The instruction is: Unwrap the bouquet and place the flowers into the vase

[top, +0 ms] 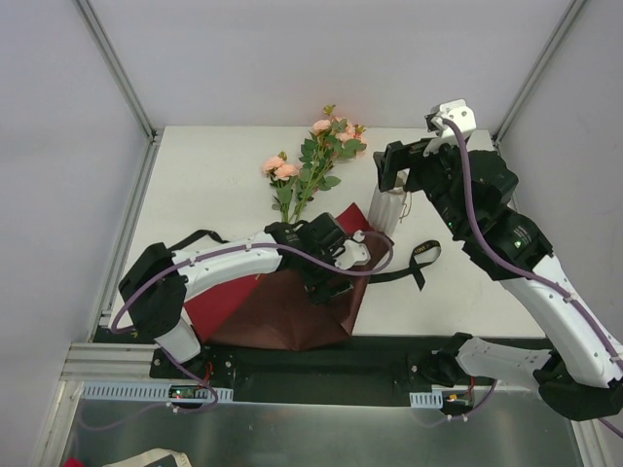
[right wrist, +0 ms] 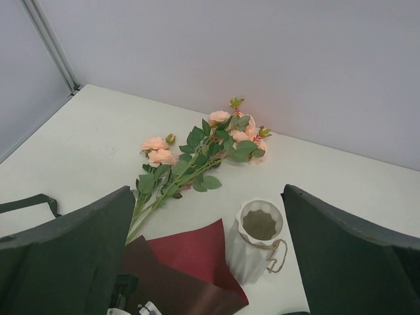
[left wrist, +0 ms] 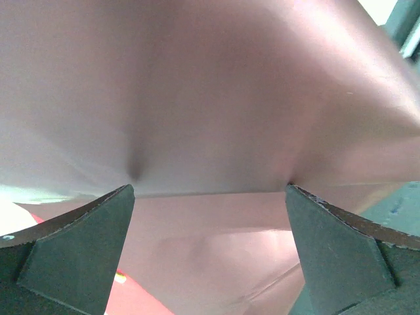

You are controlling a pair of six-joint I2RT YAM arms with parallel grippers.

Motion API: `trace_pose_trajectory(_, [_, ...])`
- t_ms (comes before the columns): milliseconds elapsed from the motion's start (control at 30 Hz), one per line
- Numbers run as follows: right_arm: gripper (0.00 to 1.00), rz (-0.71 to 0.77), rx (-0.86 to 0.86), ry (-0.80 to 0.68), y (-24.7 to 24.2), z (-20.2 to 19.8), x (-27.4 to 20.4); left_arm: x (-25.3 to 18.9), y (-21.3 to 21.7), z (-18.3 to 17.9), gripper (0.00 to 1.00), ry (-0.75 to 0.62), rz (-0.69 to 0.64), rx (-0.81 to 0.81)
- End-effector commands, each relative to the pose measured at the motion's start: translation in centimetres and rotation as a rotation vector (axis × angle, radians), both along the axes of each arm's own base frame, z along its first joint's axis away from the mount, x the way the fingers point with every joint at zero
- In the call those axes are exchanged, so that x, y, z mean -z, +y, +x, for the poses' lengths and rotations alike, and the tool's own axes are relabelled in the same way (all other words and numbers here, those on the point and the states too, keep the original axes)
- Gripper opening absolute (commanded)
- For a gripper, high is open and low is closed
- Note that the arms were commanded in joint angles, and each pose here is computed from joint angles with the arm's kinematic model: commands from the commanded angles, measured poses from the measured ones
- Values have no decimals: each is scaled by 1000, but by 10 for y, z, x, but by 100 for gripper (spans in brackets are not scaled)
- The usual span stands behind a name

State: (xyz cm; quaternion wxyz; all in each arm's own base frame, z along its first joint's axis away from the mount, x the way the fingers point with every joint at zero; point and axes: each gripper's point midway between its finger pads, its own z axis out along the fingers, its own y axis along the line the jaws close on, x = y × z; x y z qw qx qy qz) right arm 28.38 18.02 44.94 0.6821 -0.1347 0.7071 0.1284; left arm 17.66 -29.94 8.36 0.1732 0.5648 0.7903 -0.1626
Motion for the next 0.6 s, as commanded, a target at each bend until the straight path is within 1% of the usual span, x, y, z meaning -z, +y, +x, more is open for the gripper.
trace_pose_trajectory(0, [99,13,26,-30,-13,-7,-11,-35,-33,-21,99,42,-116,100])
trace_pose_trajectory(67, [99,5,22,-20,-13,-8,-9,-42,-38,-29,99,70,-147,130])
trace_pose_trajectory(200, [99,2,14,-11,-11,-9,-13,-55,-48,-61,99,171,-205,227])
trace_pose_trajectory(400, [99,3,29,25,-12,-8,-10,-60,-49,-94,99,295,-237,331])
trace_pose_trajectory(467, [99,-1,34,39,-13,-9,-7,-63,-48,-111,99,350,-241,379])
trace_pose_trajectory(567, [99,-20,52,71,-14,-7,1,-72,-47,-123,99,368,-243,429])
